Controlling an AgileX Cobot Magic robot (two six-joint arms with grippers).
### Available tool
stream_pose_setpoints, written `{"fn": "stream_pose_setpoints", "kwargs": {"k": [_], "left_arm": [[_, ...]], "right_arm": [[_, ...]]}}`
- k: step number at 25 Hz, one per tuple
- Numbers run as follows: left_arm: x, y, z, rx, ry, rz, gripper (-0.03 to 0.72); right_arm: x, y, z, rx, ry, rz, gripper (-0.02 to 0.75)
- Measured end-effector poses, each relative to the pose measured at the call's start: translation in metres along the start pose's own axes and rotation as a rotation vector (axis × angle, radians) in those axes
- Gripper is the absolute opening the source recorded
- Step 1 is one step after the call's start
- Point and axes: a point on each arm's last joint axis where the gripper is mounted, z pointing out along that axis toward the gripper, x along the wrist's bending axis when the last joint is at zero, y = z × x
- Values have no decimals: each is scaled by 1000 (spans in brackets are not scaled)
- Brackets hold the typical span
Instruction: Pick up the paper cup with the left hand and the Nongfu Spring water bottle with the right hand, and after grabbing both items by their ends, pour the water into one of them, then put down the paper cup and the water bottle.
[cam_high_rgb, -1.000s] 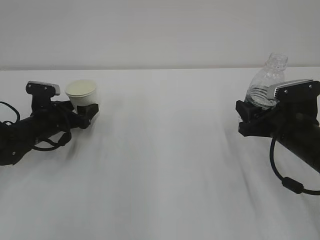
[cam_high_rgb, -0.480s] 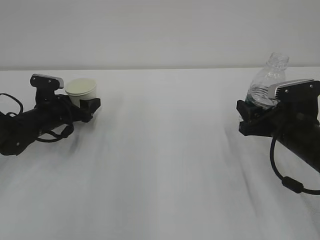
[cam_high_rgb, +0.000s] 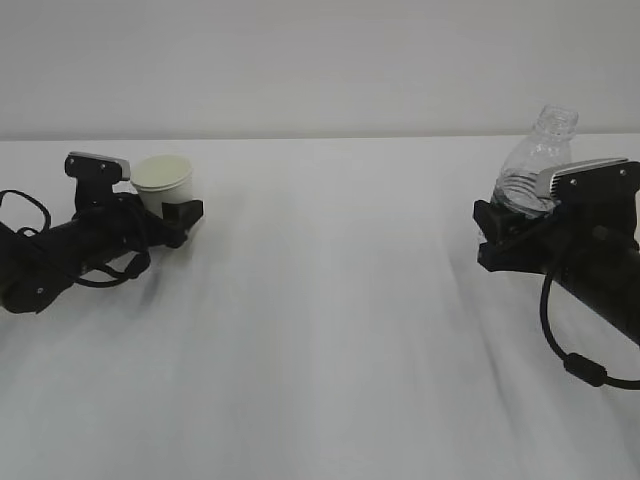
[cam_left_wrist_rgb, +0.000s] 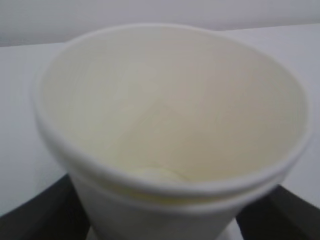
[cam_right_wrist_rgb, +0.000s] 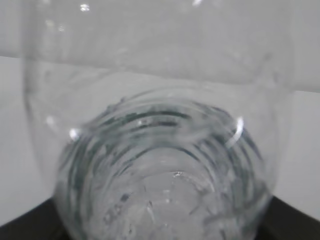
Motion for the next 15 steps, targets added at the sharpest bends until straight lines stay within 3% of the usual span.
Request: {"fn": "stream_pose_setpoints", "kwargs": {"k": [5, 15], "left_arm": [[-9, 2, 7, -12, -22, 5, 587], [-6, -3, 13, -8, -10, -4, 580]], "right_arm": [[0, 0, 0, 0, 0, 0, 450], [0, 0, 0, 0, -1, 0, 449]]}}
